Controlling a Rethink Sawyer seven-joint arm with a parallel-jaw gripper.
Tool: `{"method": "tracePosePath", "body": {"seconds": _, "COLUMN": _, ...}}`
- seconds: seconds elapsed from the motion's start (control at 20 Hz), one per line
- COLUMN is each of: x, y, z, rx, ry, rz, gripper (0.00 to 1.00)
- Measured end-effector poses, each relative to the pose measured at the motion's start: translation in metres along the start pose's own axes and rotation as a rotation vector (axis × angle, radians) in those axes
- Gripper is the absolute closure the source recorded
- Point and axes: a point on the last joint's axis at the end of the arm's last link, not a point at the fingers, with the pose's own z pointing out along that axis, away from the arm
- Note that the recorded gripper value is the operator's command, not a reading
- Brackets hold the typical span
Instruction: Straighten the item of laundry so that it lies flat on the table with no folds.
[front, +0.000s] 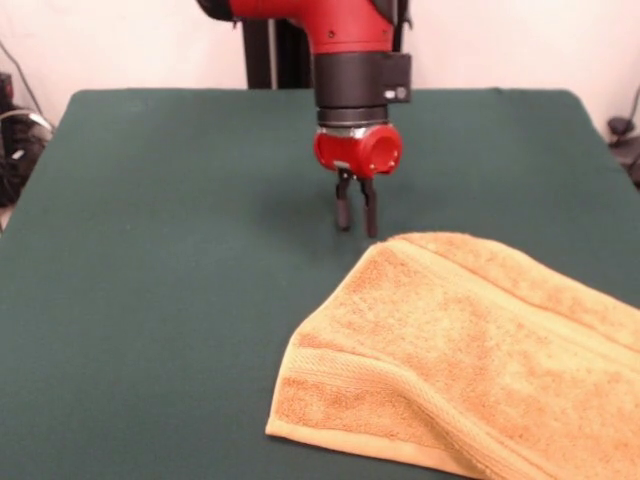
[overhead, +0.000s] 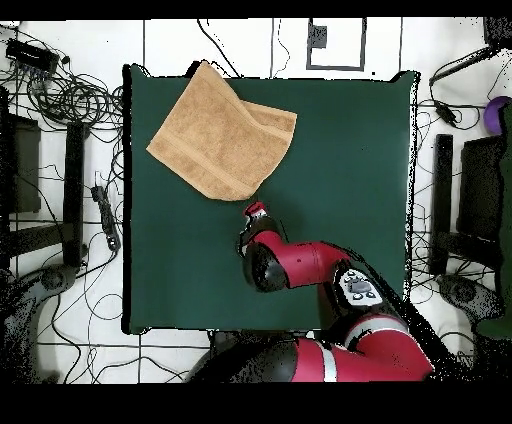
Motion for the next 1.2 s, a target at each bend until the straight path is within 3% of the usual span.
{"method": "tracePosePath", "body": {"seconds": 0.2, "x": 0.000, "y": -0.008, "z": -0.005, "rx": 0.037, "ry": 0.019, "rz": -0.075, "gripper": 0.00}}
{"method": "tracePosePath", "body": {"seconds": 0.4, "x": -0.007, "y": -0.023, "z": -0.015, "rx": 0.140, "ry": 0.040, "rz": -0.177, "gripper": 0.00}}
{"method": "tracePosePath", "body": {"seconds": 0.6, "x": -0.015, "y": -0.025, "z": -0.019, "rx": 0.219, "ry": 0.043, "rz": -0.208, "gripper": 0.00}}
{"method": "tracePosePath", "body": {"seconds": 0.85, "x": -0.031, "y": -0.001, "z": -0.008, "rx": 0.278, "ry": 0.033, "rz": -0.221, "gripper": 0.00}}
{"method": "tracePosePath", "body": {"seconds": 1.05, "x": -0.040, "y": 0.031, "z": 0.008, "rx": 0.272, "ry": 0.019, "rz": -0.226, "gripper": 0.00}}
{"method": "tracePosePath", "body": {"seconds": 1.1, "x": -0.047, "y": 0.054, "z": 0.019, "rx": 0.263, "ry": 0.005, "rz": -0.222, "gripper": 0.00}}
{"method": "tracePosePath", "body": {"seconds": 1.2, "x": -0.053, "y": 0.076, "z": 0.030, "rx": 0.253, "ry": -0.008, "rz": -0.213, "gripper": 0.00}}
